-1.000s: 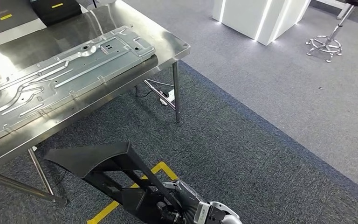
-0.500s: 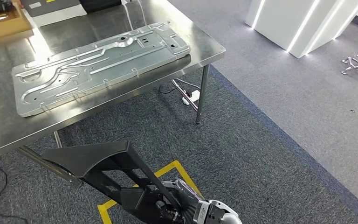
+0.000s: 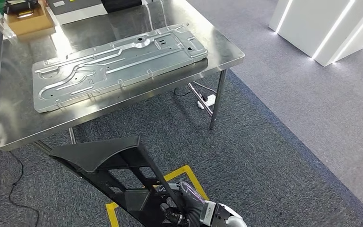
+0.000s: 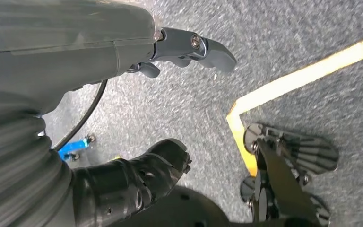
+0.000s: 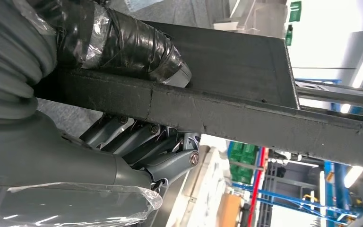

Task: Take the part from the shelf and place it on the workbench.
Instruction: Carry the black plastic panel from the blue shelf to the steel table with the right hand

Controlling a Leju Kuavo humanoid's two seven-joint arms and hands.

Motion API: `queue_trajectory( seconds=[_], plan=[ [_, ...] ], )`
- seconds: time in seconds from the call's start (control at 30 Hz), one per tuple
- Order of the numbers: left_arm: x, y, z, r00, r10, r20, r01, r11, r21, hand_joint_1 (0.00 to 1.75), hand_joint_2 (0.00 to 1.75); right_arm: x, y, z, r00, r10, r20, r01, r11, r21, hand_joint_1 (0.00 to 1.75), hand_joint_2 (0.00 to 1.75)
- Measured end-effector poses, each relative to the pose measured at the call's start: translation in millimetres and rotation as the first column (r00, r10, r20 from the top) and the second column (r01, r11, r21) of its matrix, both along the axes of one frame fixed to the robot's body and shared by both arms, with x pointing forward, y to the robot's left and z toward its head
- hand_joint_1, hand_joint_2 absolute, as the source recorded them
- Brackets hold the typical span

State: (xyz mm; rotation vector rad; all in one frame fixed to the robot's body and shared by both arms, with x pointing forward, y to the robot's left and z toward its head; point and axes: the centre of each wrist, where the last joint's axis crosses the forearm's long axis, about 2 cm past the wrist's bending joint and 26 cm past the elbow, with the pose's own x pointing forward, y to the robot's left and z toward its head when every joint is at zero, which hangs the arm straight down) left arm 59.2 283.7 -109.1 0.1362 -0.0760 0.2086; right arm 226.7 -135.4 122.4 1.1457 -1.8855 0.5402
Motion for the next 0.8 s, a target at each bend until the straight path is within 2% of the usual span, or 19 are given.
queue_trajectory(
  seconds=[0.8],
  plan=[
    [1.8, -0.4, 0.3, 1.0, 0.002, 0.004, -0.002, 1.0, 0.002, 0.0, 1.75, -0.6, 1.0, -0.5, 1.0, 0.017, -0.01, -0.017, 1.0, 0.006, 1.73, 1.75]
  ],
)
